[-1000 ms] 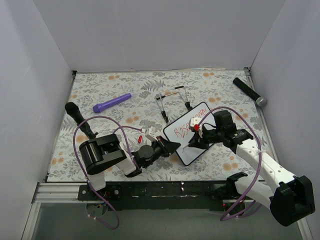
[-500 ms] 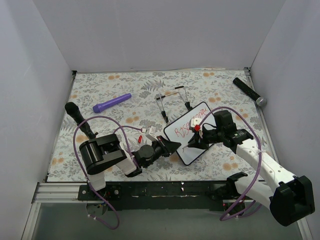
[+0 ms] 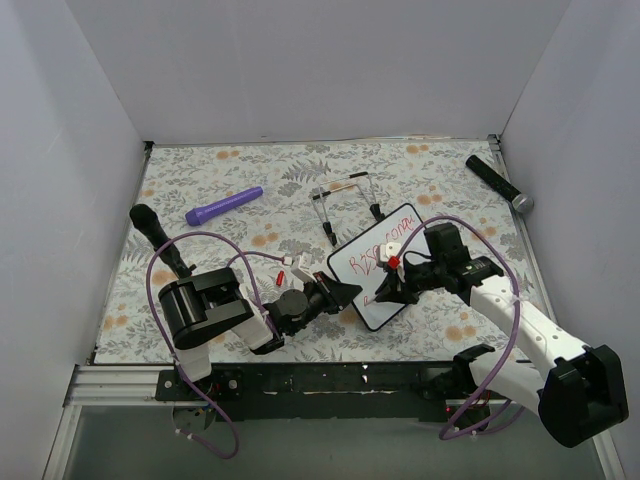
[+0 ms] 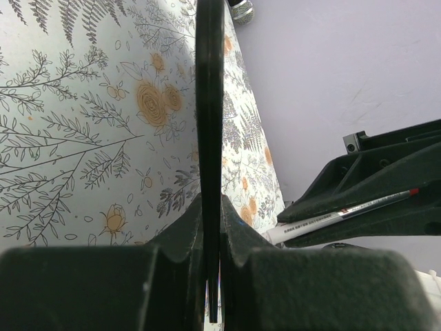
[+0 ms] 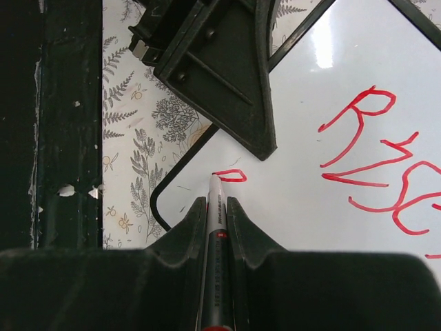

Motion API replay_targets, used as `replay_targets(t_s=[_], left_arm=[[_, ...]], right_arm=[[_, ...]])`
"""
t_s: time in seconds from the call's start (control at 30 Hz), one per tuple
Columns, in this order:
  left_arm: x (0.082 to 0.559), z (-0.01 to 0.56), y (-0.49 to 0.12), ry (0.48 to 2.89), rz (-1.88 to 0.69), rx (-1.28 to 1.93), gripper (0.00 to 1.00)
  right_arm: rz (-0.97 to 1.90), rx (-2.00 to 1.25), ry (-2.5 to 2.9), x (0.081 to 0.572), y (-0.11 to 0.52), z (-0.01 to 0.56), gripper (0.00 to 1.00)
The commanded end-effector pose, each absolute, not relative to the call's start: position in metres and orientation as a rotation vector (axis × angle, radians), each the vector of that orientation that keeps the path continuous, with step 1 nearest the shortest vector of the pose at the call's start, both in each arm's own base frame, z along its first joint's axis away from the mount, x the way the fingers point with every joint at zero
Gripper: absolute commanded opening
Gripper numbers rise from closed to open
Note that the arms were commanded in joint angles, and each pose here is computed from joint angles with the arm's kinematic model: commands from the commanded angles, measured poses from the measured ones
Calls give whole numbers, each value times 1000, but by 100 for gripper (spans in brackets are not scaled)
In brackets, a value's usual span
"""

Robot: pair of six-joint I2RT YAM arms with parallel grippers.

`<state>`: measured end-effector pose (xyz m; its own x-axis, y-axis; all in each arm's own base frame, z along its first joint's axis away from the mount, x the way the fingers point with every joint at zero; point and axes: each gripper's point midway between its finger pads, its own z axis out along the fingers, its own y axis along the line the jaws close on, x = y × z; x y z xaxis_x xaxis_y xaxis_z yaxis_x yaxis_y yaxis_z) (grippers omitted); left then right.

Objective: Write a sentence on the whiteboard
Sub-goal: Write on the whiteboard with the whiteboard.

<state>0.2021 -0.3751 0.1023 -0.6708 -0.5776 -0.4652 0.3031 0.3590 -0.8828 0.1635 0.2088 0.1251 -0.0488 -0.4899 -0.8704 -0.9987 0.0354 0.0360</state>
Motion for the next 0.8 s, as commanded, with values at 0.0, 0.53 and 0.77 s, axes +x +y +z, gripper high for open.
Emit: replay_targets(t_s=[0.0, 0.53, 0.77], left_arm=[[206, 168, -377, 1588, -1567, -252, 0], [205, 168, -371, 1583, -1555, -252, 0], [204, 165, -372, 1590, -1559, -245, 0]], right_arm=[[936, -1582, 1628, 159, 207, 121, 1], [765, -1514, 1724, 183, 192, 117, 1], [759, -1457, 1687, 191, 192, 134, 1]])
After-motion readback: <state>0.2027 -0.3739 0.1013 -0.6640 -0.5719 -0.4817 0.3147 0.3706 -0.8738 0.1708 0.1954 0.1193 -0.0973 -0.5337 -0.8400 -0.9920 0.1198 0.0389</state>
